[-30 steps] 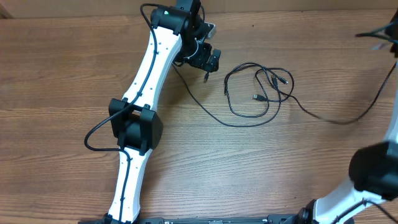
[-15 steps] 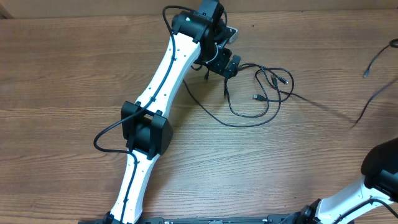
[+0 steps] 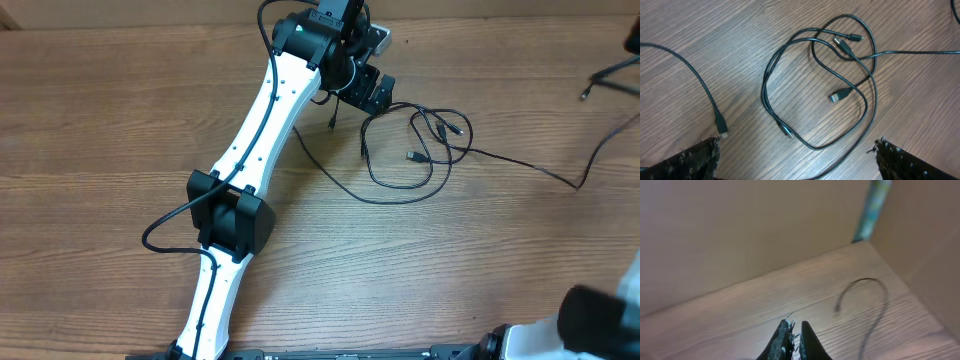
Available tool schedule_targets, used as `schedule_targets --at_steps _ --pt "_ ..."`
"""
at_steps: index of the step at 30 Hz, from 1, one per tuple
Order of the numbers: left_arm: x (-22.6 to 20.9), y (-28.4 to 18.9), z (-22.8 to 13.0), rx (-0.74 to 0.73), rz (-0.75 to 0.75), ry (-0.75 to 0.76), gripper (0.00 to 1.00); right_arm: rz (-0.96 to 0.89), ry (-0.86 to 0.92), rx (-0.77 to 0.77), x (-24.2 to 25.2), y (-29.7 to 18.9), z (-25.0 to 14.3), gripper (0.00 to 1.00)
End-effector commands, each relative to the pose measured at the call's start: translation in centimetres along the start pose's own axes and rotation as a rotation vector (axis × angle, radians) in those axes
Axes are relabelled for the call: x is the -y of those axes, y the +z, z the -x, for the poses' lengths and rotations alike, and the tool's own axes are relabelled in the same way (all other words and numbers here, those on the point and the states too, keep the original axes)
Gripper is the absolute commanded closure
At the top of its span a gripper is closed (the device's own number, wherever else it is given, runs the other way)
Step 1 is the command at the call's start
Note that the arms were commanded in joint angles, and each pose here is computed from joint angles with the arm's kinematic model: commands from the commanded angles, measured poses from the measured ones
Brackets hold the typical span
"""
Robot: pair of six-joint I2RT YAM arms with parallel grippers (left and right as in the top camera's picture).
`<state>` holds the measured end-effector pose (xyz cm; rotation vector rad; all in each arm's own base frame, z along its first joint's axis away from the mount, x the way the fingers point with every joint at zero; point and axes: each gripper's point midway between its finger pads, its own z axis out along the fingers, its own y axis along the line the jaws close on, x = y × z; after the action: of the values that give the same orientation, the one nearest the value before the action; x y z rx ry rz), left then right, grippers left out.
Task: Untangle cables
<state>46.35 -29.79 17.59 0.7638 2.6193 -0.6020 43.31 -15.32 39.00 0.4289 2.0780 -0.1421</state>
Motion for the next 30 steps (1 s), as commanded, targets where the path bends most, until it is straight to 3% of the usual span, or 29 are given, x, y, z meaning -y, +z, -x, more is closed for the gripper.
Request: schedule_targets --at_steps 1,2,3,5,12,18,22,27,30 --pt "1.5 -2.0 0.8 0.041 -0.041 -0.022 0.01 0.011 0.157 -0.068 -0.7 -0.8 -1.6 0.87" --pt "1.6 -2.0 0.7 0.035 -0.048 -0.024 0.00 -0.002 0.218 -0.121 -0.6 -0.7 -2.9 0.77" --pt "1.8 -2.0 0.4 0.024 -0.050 -0.025 0.00 -0.028 0.295 -0.208 -0.4 -0.7 -5.1 0.37" --pt "1.9 -2.1 0.1 0.012 -0.051 -0.011 0.00 -0.073 0.351 -0.285 0.1 -0.7 -7.0 0.00" --pt "2.7 -2.6 -0.4 -0.002 -0.054 0.064 0.01 -0.297 0.476 -0.538 2.4 -2.6 -14.0 0.00" --pt "2.7 -2.8 0.2 0.025 -0.049 0.099 0.00 -0.419 0.622 -0.531 3.6 -5.0 -16.0 0.00" --pt "2.7 -2.8 0.3 0.029 -0.047 0.123 0.00 -0.477 0.769 -0.535 3.8 -4.9 -19.9 0.00" --pt "2.4 -2.8 0.6 0.042 -0.036 0.143 0.00 -0.297 0.915 -0.565 0.9 -0.3 -25.0 0.00" --pt "2.3 -2.8 0.9 0.055 -0.034 0.147 0.01 -0.310 1.042 -0.557 0.7 1.9 -27.4 0.00"
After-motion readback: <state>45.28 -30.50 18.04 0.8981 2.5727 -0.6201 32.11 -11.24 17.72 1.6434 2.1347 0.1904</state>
